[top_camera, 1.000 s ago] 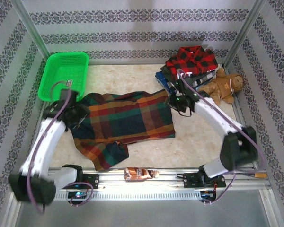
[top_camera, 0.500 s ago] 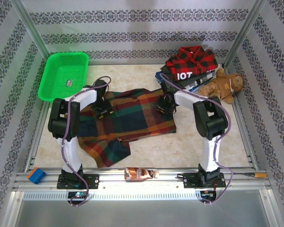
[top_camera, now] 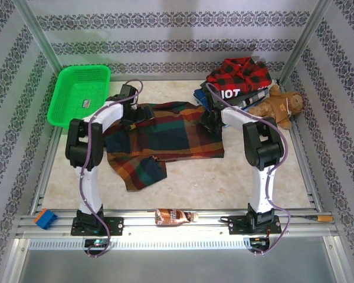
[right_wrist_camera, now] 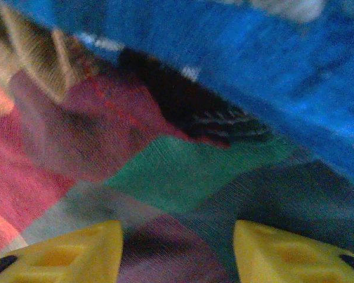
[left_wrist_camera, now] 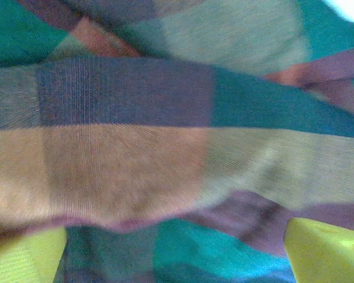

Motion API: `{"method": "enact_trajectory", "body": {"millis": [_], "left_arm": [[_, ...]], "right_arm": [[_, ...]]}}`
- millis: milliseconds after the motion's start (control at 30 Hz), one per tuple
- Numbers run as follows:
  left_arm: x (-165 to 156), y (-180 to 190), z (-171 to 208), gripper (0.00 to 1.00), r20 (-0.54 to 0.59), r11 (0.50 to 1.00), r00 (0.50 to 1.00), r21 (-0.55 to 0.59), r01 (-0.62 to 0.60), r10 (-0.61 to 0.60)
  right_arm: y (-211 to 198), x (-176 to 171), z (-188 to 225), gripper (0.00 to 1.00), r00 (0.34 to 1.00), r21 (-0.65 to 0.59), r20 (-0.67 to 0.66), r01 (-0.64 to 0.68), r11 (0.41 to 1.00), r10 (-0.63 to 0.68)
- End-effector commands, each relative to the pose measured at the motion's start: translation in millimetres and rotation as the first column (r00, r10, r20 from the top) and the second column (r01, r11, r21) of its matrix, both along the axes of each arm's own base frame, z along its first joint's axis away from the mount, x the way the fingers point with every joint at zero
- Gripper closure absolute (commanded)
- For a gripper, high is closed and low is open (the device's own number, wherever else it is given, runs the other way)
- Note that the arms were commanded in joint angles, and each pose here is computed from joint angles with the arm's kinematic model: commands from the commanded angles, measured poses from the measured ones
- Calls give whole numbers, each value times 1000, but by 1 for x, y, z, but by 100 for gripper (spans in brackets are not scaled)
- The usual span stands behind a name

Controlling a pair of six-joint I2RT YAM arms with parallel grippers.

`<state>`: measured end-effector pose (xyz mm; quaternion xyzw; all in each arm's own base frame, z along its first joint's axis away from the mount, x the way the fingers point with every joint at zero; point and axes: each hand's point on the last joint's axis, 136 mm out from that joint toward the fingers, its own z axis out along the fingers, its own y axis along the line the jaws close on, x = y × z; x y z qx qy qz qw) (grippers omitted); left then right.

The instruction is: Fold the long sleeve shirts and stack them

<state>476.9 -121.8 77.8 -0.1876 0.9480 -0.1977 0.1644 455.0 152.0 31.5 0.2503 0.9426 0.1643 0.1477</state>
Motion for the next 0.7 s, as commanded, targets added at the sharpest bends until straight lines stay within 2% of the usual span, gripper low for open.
{"method": "enact_trajectory", "body": {"millis": [0,100,167,300,400,500,667], "left_arm": [[-25,9,90,4,123,998,991,-37,-45,50],[-77,11,118,3,111,993,991,-93,-66,76],[-121,16,122,2,64,991,993,-102,-88,95],[-213,20,110,3,-46,981,990,-137,-136,131],[-268,12,85,6,-138,970,980,-178,-168,144],[-303,1,53,10,-215,969,967,-174,-177,138],[-326,-18,1,17,-303,965,941,-160,-207,152]], "right_arm": [[-2,-16,48,40,992,15,72,-108,994,107],[-1,-45,81,30,978,45,115,-180,983,174],[-4,-68,93,27,972,57,122,-210,976,202],[-14,-116,97,24,964,74,96,-255,964,248],[-16,-144,84,24,961,101,45,-277,956,274],[-19,-161,67,24,960,114,2,-279,953,281],[-20,-169,46,24,953,119,-49,-292,949,299]]}}
